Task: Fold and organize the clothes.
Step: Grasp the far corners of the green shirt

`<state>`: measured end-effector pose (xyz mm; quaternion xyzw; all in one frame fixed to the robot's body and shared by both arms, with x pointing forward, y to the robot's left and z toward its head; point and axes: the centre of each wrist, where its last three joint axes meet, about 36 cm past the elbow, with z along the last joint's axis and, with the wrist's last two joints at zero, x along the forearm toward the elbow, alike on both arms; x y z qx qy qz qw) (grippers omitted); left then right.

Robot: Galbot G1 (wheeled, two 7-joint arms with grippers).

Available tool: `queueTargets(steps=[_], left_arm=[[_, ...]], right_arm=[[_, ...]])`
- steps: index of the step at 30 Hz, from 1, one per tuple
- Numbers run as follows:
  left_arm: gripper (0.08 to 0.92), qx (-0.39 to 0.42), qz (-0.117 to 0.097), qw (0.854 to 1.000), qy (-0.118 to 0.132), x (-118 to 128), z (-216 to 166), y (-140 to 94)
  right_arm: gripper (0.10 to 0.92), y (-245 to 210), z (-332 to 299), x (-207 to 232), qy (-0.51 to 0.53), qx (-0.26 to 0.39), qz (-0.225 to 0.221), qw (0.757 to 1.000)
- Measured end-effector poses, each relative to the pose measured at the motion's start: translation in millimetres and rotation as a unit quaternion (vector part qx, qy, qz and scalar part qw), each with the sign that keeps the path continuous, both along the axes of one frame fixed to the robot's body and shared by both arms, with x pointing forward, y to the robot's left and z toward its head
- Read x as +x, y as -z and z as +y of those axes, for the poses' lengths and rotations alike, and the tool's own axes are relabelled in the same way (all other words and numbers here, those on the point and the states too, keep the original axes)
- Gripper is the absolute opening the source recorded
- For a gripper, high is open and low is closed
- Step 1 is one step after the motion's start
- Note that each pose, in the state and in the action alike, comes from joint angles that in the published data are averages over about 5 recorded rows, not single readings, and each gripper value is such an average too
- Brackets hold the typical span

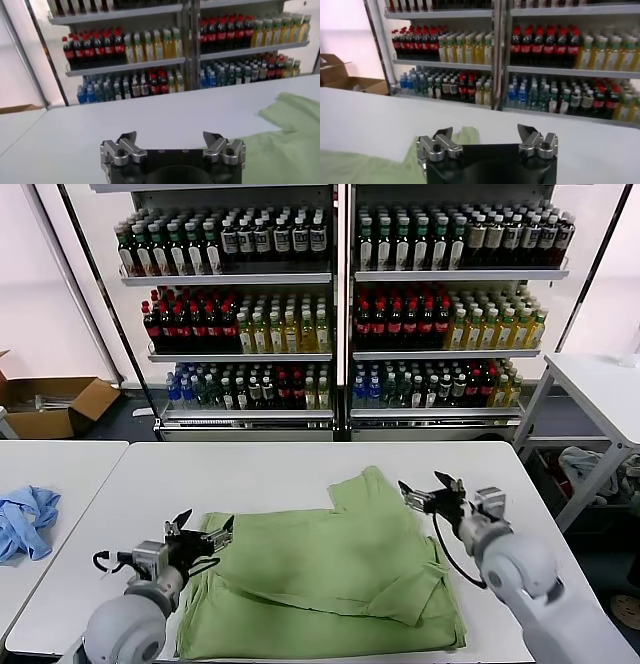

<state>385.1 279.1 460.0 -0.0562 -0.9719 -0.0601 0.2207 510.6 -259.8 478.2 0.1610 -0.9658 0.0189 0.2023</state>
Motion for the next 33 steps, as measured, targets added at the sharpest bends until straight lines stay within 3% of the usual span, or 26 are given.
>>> queueTargets(steps=[16,29,33], left_arm=[[0.823,-0.013,0.051,0.999,-0.003,66,30,25],[0.821,-0.029,0.088,0.996,-0.013,80,48,49],[0.759,-0.034,0.095,0.995,-0.016,80,53,52]], right_arm=[[0.823,50,27,64,-0.024,-0.030,0.064,0.997],[0.822,66,31,77,-0.032,-0.047,0.080,0.995],[0.776,69,31,78,-0.033,-0.050,0.083,0.995]])
